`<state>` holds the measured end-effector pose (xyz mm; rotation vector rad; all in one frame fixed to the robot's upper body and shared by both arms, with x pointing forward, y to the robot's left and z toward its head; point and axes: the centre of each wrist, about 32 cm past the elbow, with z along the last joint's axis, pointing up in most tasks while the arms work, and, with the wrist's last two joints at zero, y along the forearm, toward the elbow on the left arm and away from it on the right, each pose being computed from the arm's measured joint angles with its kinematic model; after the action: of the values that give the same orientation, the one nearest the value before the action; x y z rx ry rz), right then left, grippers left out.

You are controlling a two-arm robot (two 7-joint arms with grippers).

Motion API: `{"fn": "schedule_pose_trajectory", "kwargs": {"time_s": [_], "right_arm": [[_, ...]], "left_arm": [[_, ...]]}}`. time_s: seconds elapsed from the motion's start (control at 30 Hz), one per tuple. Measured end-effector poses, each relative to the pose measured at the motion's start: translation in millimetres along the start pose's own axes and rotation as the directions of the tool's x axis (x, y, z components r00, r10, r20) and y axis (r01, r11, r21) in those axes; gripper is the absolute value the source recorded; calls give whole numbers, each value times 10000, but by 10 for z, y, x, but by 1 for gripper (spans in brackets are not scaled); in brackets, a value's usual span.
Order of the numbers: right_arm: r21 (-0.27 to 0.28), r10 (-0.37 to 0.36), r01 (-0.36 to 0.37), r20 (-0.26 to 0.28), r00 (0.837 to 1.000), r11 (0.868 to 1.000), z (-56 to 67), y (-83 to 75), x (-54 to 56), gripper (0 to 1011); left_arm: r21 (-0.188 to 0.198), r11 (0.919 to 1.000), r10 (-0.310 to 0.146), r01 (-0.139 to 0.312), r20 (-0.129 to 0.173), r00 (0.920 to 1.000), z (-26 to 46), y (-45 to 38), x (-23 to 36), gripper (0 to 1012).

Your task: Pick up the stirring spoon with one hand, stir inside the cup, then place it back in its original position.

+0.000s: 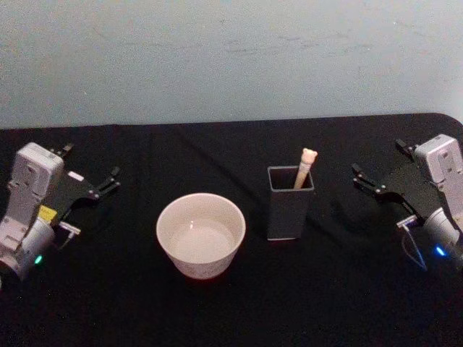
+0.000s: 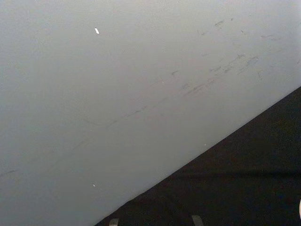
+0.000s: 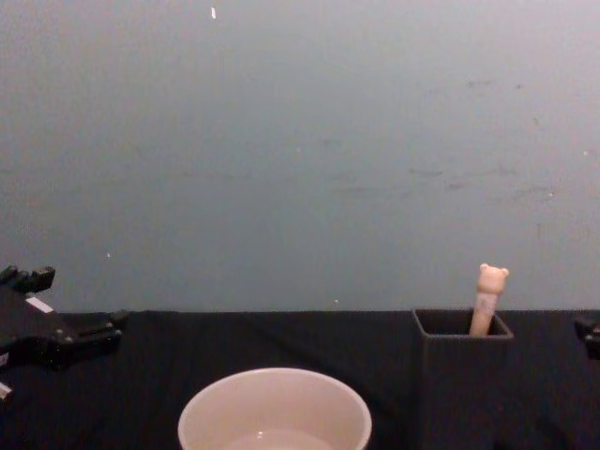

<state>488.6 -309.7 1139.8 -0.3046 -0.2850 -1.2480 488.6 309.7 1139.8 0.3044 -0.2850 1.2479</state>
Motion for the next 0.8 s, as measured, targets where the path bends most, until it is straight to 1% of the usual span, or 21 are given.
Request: {"fn": "schedule_pose_trajectory", "kwargs": {"time_s": [0.23, 0.3, 0.37, 0.4, 0.43, 0.5, 0.53, 0.57, 0.63, 0.67, 0.77, 0.8], "right_arm": [[109, 127, -128, 127, 9998, 9999, 1, -2, 19, 1003], [185, 217, -218, 49, 9998, 9996, 9, -12, 30, 1003], [341, 514, -503, -317, 9982, 9982, 21, -54, 62, 1003], [341, 514, -503, -317, 9982, 9982, 21, -54, 62, 1003], [377, 610, -594, -440, 9972, 9975, 23, -66, 70, 1003], [552, 1119, -1069, -978, 9889, 9927, 45, -135, 112, 1003], [552, 1119, -1069, -978, 9889, 9927, 45, -135, 112, 1003], [652, 1396, -1323, -1241, 9824, 9891, 58, -167, 125, 1003], [764, 1651, -1551, -1484, 9751, 9849, 72, -195, 132, 1003], [886, 1910, -1780, -1715, 9665, 9800, 84, -224, 135, 1003], [1107, 2311, -2122, -2028, 9516, 9709, 109, -252, 128, 1003], [1248, 2564, -2335, -2207, 9410, 9643, 126, -262, 121, 1003]], "left_arm": [[0, 10000, 1, -1, 0, 10000, 0, 0, 0, 1001], [0, 10000, 0, 0, 0, 10000, 0, 0, 0, 1001], [0, 10000, 0, 0, 0, 10000, 0, 0, 0, 1001], [0, 10000, 1, -1, 0, 10000, 0, 0, 0, 1001], [1, 10000, 1, -1, 0, 10000, 0, 0, 0, 1001], [0, 10000, 0, 0, 0, 10000, 0, 0, 0, 1001], [1, 10000, 1, -1, 0, 10000, 0, 0, 0, 1001], [0, 10000, 0, 0, 0, 10000, 0, 0, 0, 1001], [0, 10000, 1, -1, 0, 10000, 0, 0, 0, 1002], [1, 10000, 0, 0, 0, 10000, 0, 0, 0, 1001], [0, 10000, 0, 0, 0, 10000, 0, 0, 0, 1001], [0, 10000, 1, -1, 0, 10000, 0, 0, 0, 1001]]}}
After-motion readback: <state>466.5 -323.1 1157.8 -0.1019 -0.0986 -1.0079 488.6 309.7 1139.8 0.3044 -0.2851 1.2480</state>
